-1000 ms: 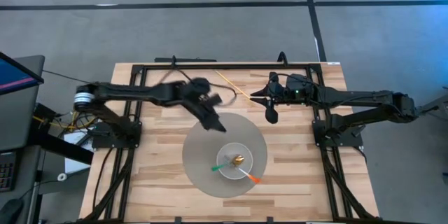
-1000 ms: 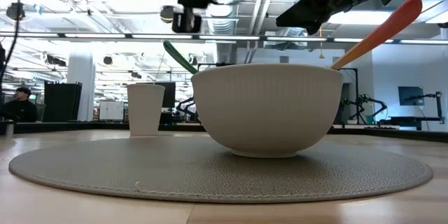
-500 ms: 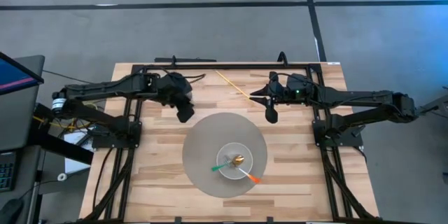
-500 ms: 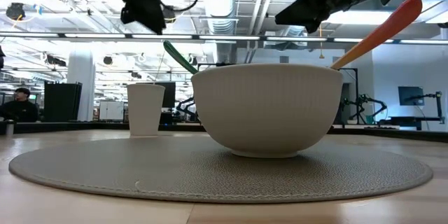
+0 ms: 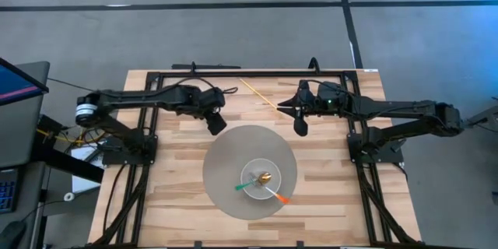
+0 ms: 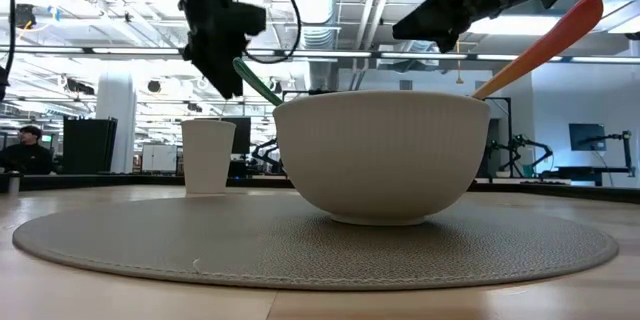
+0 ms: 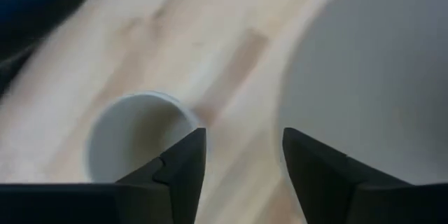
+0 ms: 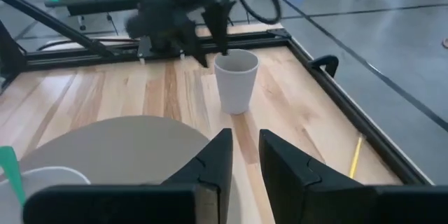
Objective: Pick & Place Utensil
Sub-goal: Put the gray cup on the gray mat to the top left of the gray bowl
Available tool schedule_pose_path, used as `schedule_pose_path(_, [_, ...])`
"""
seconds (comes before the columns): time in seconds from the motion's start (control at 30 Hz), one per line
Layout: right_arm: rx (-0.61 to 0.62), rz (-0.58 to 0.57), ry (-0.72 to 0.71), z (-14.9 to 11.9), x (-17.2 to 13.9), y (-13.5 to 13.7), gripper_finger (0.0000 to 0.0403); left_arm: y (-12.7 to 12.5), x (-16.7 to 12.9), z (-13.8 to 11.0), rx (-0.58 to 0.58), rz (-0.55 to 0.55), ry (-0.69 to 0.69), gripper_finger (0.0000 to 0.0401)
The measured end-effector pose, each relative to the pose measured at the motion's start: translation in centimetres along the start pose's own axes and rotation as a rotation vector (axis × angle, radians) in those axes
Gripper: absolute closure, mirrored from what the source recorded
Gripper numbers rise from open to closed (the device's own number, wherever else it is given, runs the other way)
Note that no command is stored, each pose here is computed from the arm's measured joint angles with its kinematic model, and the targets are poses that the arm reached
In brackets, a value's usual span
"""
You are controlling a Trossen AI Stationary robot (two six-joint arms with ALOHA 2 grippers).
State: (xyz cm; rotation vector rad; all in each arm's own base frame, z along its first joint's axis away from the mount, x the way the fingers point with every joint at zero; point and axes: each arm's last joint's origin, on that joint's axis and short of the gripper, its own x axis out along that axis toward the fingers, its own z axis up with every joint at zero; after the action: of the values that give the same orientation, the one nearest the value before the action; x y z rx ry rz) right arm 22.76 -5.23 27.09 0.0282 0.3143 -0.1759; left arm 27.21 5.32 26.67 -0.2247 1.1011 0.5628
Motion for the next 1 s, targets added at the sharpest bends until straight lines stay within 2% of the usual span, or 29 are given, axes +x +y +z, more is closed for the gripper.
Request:
schedule_pose_path(0.07, [0.000, 0.001, 0.002, -0.1, 0.2, 0.0, 0.0336, 0.2, 0.6, 0.2, 0.003, 0.048, 0.007, 0.0215])
schedule_pose_path(0.3, [0.002, 0.002, 0.055, -0.9, 1.2, 0.0, 0.0336, 1.1, 2.4, 0.3, -0.029, 0.088, 0.068, 0.0224])
schedule_pose_path(0.53, [-0.006, -0.001, 0.062, -1.0, 1.6, -0.1, 0.0336, 1.6, 4.2, -1.5, -0.016, 0.114, 0.139, 0.0231])
schedule_pose_path(0.63, [-0.005, -0.001, 0.057, -1.0, 1.5, -0.1, 0.0336, 1.3, 4.5, -2.0, 0.019, 0.110, 0.147, 0.0267])
schedule_pose_path(0.8, [-0.007, -0.002, 0.026, -0.7, 1.6, -0.1, 0.0336, 0.0, 4.0, -1.7, 0.072, 0.079, 0.099, 0.0380])
schedule_pose_path(1.0, [-0.006, -0.008, 0.008, -0.5, 1.6, -0.3, 0.0336, -3.1, 1.3, -0.6, 0.176, 0.032, -0.011, 0.0387])
